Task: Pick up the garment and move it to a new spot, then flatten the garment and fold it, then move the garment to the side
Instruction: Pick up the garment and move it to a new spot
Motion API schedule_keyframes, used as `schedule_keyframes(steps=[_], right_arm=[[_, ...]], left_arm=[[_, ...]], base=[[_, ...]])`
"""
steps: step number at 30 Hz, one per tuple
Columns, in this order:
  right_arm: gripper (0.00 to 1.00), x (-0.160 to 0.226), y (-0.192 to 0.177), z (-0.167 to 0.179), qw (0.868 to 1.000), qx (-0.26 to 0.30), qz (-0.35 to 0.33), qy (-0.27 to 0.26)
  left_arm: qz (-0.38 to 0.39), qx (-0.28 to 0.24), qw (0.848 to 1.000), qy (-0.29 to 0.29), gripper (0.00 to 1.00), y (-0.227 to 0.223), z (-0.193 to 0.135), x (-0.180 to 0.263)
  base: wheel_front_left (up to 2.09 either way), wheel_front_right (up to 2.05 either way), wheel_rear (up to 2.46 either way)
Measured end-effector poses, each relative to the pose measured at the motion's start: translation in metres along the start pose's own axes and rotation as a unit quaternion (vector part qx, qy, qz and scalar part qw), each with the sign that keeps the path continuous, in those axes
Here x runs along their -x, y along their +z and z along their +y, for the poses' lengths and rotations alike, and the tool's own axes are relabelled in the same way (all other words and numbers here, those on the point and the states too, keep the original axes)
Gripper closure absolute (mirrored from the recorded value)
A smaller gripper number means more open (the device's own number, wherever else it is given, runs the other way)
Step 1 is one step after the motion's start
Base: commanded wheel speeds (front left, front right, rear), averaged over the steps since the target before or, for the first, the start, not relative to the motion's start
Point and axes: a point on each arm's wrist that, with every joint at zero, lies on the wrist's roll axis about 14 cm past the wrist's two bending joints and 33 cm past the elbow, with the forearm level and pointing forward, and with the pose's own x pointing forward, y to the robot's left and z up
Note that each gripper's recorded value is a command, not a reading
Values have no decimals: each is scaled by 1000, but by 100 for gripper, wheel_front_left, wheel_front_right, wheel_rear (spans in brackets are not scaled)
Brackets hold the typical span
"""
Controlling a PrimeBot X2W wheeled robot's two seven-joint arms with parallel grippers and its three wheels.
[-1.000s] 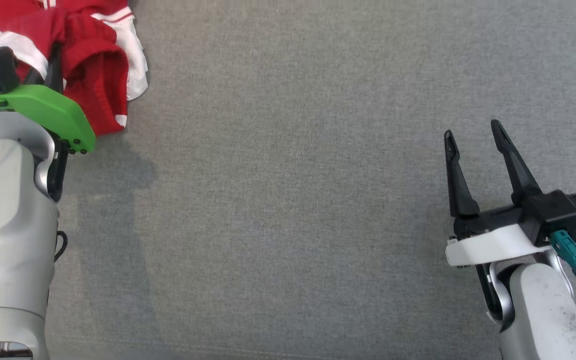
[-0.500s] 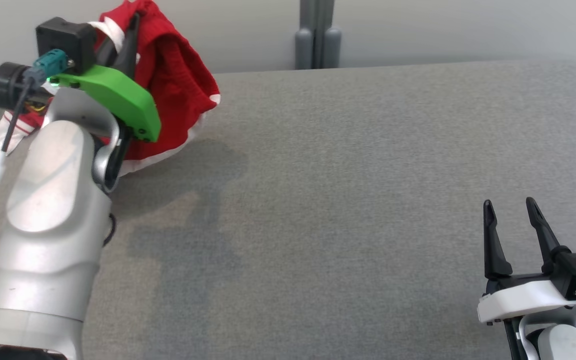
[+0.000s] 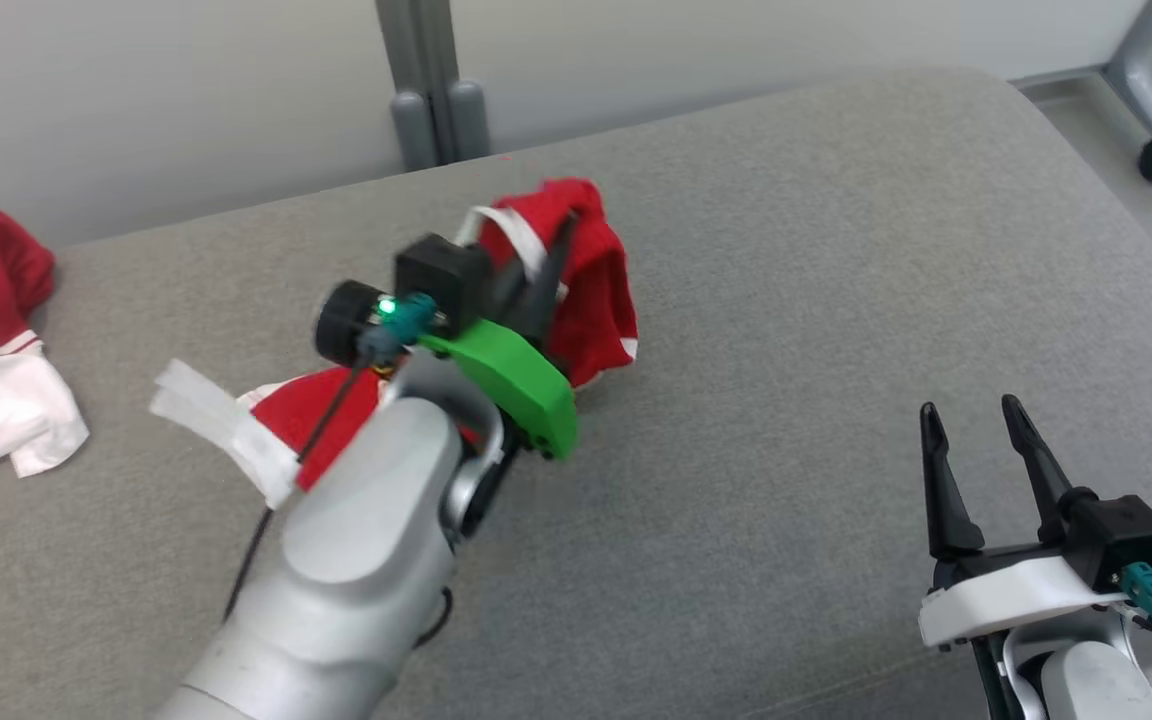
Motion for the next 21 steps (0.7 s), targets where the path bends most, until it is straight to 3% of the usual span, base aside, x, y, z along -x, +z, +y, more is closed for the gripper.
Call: schedule_keyframes(steps=[6, 7, 11, 14, 15, 16, 21], right_arm=[[0, -1, -9, -7, 1000, -5, 16, -14], [0, -1, -12, -10, 1000, -4, 20, -17], [0, 1, -24, -18, 999, -3, 40, -31], [0, 2, -30, -23, 998, -1, 51, -39], [0, 1, -32, -24, 998, 0, 53, -41], [0, 1, -33, -26, 998, 1, 55, -43], [0, -6, -34, -24, 998, 0, 54, -40]], left_arm=[[50, 28, 996, -65, 100, -49, -54, -8], [58, 32, 995, -70, 89, -57, -59, -8], [90, 50, 989, -103, 76, -85, -81, -6], [115, 59, 984, -123, 53, -104, -94, -1], [126, 61, 981, -131, 33, -111, -99, 2], [135, 61, 979, -139, 0, -117, -104, 5], [152, 77, 972, -161, 0, -122, -115, 14]], base=[[0, 0, 0], [0, 0, 0], [0, 0, 0], [0, 0, 0], [0, 0, 0], [0, 0, 0], [0, 0, 0]])
